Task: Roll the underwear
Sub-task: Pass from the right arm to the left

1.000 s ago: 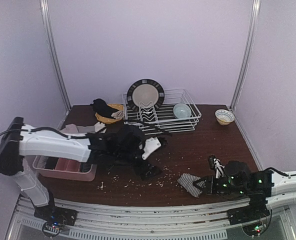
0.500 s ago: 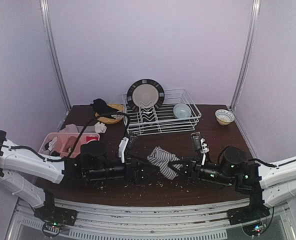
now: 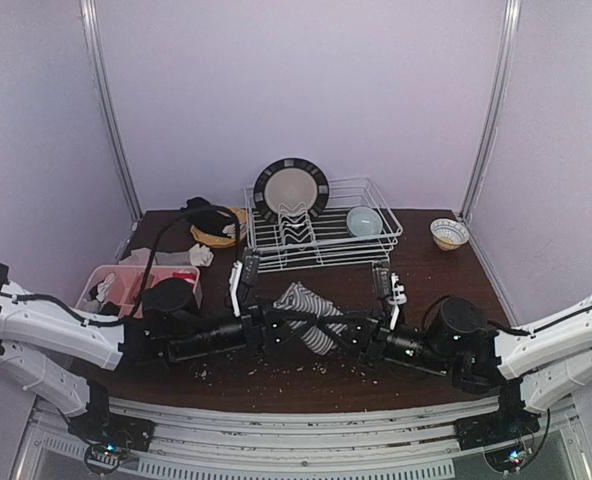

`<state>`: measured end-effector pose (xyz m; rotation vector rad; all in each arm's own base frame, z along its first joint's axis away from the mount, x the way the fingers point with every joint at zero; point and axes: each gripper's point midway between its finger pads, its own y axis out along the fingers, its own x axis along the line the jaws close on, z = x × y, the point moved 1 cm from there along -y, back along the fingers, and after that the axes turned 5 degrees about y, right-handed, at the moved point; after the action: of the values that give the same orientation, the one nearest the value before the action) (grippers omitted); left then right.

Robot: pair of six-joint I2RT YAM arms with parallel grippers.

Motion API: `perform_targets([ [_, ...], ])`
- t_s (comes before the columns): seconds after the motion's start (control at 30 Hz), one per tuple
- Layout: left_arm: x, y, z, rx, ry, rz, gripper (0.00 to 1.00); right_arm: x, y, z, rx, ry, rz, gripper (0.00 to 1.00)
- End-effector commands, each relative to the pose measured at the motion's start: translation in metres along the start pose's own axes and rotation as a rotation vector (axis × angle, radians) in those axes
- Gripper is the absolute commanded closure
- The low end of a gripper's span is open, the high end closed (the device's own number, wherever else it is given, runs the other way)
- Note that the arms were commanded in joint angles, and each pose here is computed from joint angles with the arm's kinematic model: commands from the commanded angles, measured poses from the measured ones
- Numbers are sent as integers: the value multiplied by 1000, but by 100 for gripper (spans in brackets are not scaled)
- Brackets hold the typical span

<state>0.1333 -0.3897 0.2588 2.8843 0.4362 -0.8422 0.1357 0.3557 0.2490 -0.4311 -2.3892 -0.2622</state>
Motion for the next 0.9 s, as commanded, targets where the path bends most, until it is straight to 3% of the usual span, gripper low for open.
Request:
perform_targets([
  [0.0, -19, -2, -22, -101, 11, 87, 45, 23, 3, -22, -85, 21, -84, 100],
  [0.17, -26, 0, -26, -118, 18, 126, 85, 27, 7, -22, -83, 18, -96, 100],
  [0.33, -31, 6, -28, -89, 48, 134, 88, 31, 12, -19, -57, 8, -101, 100],
  [0.37, -31, 6, -29, -86, 55, 130, 90, 31, 12, -18, -51, 6, -99, 100],
  [0.4, -32, 5, -29, -85, 64, 132, 99, 31, 12, -18, -48, 6, -97, 100],
  [0.43, -32, 5, -30, -85, 71, 128, 100, 29, 12, -16, -39, 6, -90, 100],
  [0.5, -25, 2, -29, -57, 89, 74, 100, 28, 12, -15, -23, 5, -73, 64],
  [0.53, -21, -2, -30, -42, 105, 34, 100, 26, 10, -16, -18, 7, -51, 53],
  [0.67, 11, -39, -48, 53, 187, -212, 100, 13, -3, -19, 21, -34, 72, 24],
  [0.87, 81, -143, -77, 237, 185, -674, 100, -19, -38, -16, 101, -138, 286, 15],
])
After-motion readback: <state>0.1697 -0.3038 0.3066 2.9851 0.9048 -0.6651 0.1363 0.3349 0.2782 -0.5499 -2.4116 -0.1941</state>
